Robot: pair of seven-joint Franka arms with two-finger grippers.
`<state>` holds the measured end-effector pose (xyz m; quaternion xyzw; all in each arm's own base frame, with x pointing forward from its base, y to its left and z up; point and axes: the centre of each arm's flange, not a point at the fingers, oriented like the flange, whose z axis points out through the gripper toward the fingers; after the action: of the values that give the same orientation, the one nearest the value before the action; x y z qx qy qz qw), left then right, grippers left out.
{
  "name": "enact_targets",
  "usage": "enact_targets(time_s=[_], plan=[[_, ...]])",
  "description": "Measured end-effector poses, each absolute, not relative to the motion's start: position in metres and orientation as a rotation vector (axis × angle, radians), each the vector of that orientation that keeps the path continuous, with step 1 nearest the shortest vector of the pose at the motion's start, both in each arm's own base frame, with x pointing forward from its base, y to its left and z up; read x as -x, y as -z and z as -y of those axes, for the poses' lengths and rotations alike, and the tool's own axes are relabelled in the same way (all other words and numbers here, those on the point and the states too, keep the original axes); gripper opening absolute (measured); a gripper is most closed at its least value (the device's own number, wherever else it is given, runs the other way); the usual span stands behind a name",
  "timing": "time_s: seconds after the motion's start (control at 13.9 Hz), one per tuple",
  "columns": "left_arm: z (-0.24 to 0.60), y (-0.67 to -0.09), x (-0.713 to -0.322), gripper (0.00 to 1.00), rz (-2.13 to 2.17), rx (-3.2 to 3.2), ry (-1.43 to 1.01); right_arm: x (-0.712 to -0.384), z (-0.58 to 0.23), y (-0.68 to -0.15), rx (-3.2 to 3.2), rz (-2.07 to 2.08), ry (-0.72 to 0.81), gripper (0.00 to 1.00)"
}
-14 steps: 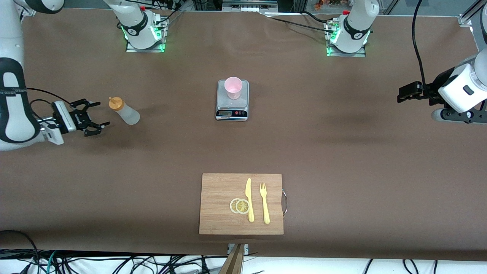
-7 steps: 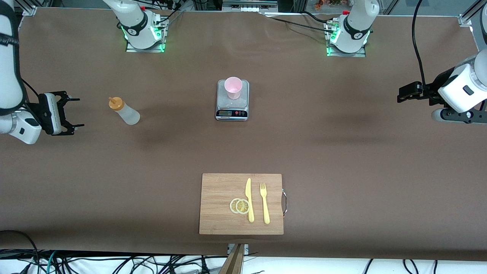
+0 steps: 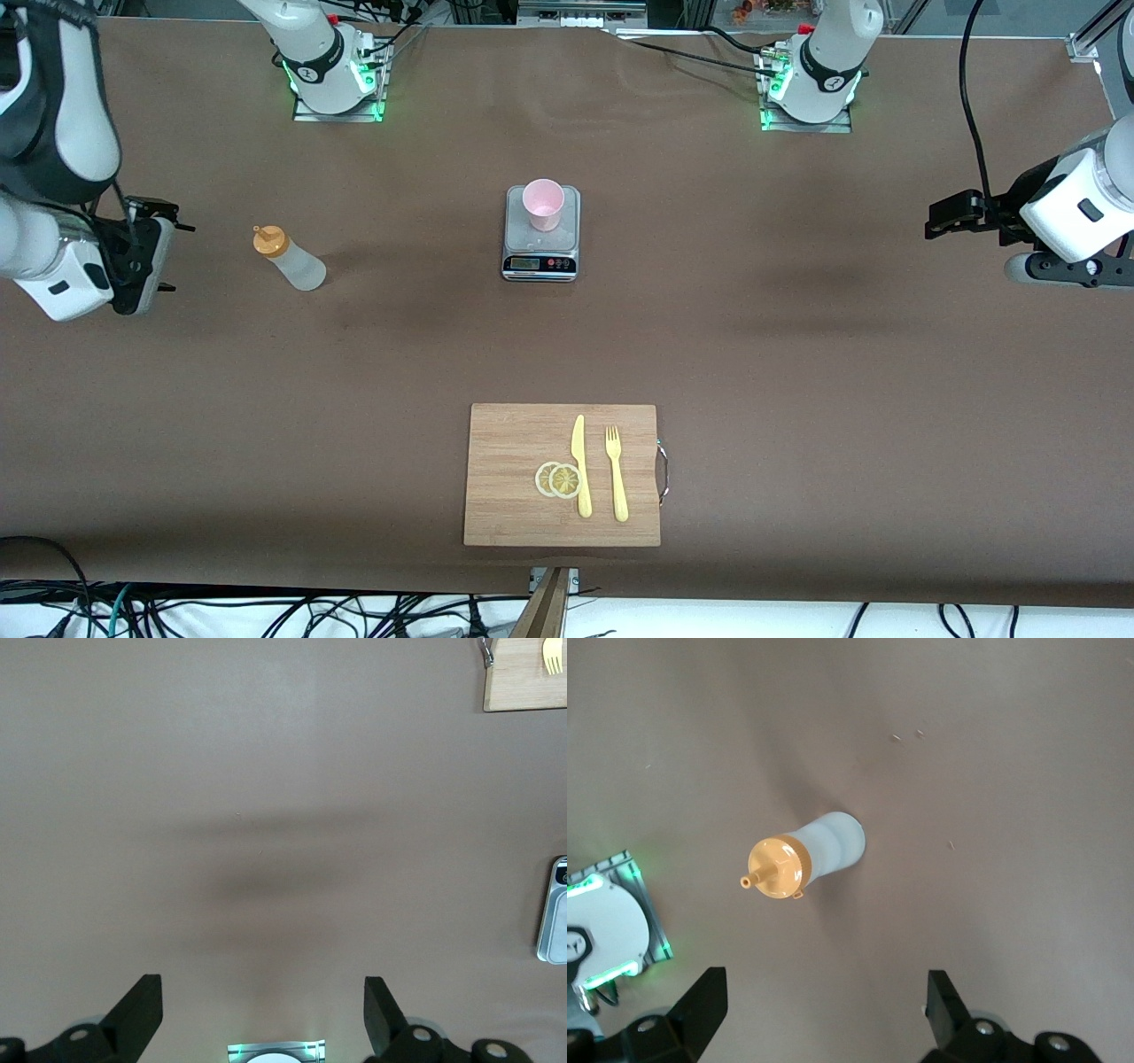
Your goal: Add sauce to pink cup with both arms
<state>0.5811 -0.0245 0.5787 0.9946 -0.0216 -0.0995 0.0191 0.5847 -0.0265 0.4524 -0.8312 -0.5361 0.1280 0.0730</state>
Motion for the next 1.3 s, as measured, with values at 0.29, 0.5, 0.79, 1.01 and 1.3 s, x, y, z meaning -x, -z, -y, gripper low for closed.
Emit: enact_targets(time_s=[0.29,0.5,0.79,1.01,1.3], plan=[[0.025,-0.579,-0.581,1.0,0.067,-3.087,0.309,-0.576,-0.011,-0.479,2.825,1.212,-0.386,1.0],[0.024,-0.579,-0.581,1.0,0.067,-3.087,0.309,-0.573,-0.024,-0.49,3.003,0.845,-0.364,1.0],[0.025,-0.579,-0.581,1.0,0.067,-3.087,0.309,-0.571,-0.032,-0.502,3.144,0.392,-0.311,1.0],[0.025,-0.579,-0.581,1.0,0.067,-3.087,0.309,-0.568,-0.021,-0.524,3.195,0.091,-0.213,1.0],[0.025,-0.579,-0.581,1.0,0.067,-3.087,0.309,-0.558,0.027,-0.556,3.139,-0.141,-0.121,1.0]])
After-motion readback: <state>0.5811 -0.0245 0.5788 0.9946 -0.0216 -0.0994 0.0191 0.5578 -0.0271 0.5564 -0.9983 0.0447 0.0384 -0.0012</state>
